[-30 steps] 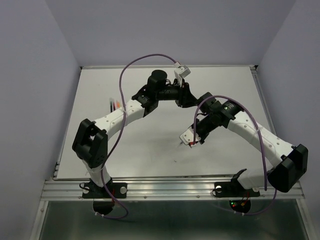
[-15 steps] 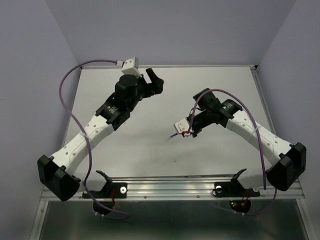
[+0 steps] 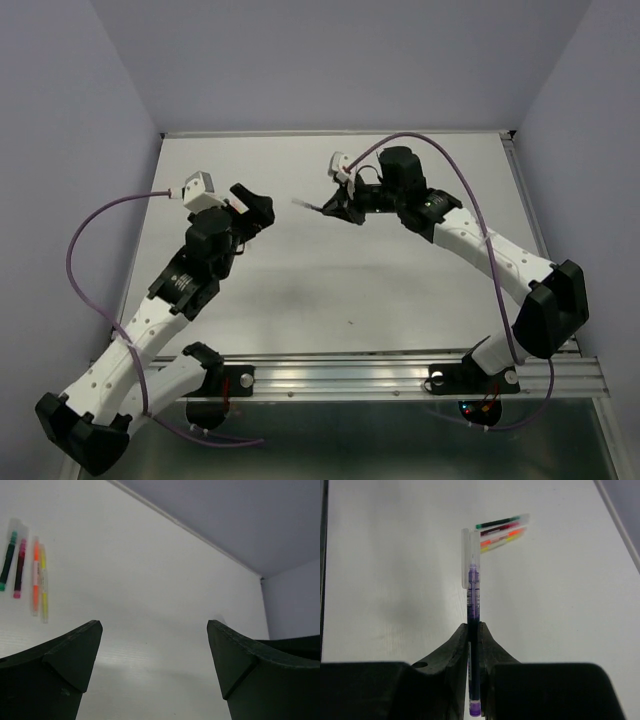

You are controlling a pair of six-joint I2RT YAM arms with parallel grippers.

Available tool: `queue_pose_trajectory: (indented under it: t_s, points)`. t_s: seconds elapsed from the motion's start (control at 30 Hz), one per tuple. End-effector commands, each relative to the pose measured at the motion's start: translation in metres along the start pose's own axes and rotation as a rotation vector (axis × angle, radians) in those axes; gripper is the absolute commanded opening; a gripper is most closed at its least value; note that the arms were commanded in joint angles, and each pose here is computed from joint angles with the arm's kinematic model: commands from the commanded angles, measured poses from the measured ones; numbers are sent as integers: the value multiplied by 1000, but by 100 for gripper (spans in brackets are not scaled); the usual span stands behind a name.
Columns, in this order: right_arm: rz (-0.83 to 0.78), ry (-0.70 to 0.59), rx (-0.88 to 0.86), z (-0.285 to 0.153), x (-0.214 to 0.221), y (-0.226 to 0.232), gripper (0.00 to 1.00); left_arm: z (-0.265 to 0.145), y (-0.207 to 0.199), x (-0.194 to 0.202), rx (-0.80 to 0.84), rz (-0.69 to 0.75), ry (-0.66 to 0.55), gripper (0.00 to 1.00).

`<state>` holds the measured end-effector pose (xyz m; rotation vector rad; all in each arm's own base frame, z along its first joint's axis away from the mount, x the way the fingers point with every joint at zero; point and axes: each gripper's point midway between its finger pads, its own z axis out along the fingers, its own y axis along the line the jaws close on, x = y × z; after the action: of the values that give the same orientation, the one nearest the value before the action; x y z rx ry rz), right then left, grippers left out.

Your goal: Insert the pens into the pen caps

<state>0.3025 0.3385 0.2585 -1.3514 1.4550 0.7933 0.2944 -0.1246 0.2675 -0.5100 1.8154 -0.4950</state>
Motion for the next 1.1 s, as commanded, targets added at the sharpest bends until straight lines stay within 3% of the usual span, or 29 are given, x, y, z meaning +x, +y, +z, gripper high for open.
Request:
queue_pose_trajectory:
  t_s: [0.0, 0.23, 0.37, 0.73, 0.9, 1.07]
  points:
    - [356, -243, 314, -8, -64, -65, 1, -22, -44, -42, 253, -58, -159, 99]
    - [628, -412, 309, -9, -91, -74, 1, -20, -85, -29, 484, -30, -134, 99]
    - [766, -498, 309, -15, -83, -64, 1, -10, -110, -30, 566, -29, -136, 99]
    - [798, -529, 320, -22, -74, -57, 1, 17, -159, -24, 694, -56, -85, 99]
    - [796, -535, 314, -24, -76, -55, 2, 24, -164, -24, 698, -93, -82, 86]
    - [782, -548, 309, -28, -81, -53, 2, 32, -164, -19, 686, -117, -70, 82]
